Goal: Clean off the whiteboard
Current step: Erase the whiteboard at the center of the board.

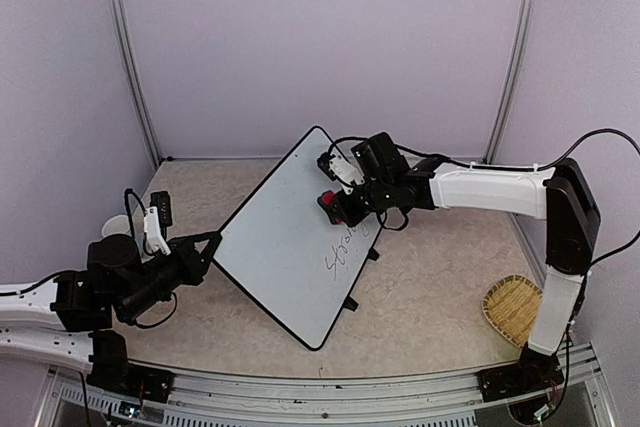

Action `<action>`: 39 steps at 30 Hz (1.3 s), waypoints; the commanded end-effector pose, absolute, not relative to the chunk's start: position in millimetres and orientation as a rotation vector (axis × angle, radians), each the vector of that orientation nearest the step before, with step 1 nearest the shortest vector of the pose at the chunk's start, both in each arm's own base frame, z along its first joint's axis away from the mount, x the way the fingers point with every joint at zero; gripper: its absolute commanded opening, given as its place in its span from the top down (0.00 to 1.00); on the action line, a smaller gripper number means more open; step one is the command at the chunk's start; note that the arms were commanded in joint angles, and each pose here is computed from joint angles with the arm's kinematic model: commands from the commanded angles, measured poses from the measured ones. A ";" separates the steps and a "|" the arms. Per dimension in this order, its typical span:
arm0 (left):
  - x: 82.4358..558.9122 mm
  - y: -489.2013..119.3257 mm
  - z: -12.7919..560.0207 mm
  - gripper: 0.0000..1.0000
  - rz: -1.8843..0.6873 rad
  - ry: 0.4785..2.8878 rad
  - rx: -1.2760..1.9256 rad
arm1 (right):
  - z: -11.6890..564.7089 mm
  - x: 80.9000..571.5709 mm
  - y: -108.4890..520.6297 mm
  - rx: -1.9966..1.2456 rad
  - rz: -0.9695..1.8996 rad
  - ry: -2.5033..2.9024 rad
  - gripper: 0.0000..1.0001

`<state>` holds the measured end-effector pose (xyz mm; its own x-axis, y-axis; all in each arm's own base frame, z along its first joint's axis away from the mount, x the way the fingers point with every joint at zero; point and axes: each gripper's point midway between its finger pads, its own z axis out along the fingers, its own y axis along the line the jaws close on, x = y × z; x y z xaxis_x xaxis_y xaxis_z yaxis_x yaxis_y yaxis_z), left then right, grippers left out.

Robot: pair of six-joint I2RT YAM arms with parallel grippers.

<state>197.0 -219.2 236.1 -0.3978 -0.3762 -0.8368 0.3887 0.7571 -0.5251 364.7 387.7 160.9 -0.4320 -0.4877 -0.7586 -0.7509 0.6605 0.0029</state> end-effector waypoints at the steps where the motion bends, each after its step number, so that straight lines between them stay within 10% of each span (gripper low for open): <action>1: 169.6 -242.2 205.1 1.00 -0.849 1.899 0.289 | 155.8 383.9 379.0 -0.844 0.493 2.118 0.79; 15: 170.1 -244.4 211.6 1.00 -0.849 1.896 0.294 | 153.9 410.3 372.2 -0.763 0.527 2.128 0.80; 39: 170.0 -246.7 209.7 1.00 -0.859 1.895 0.294 | 159.5 250.0 466.5 -1.188 0.649 2.027 0.79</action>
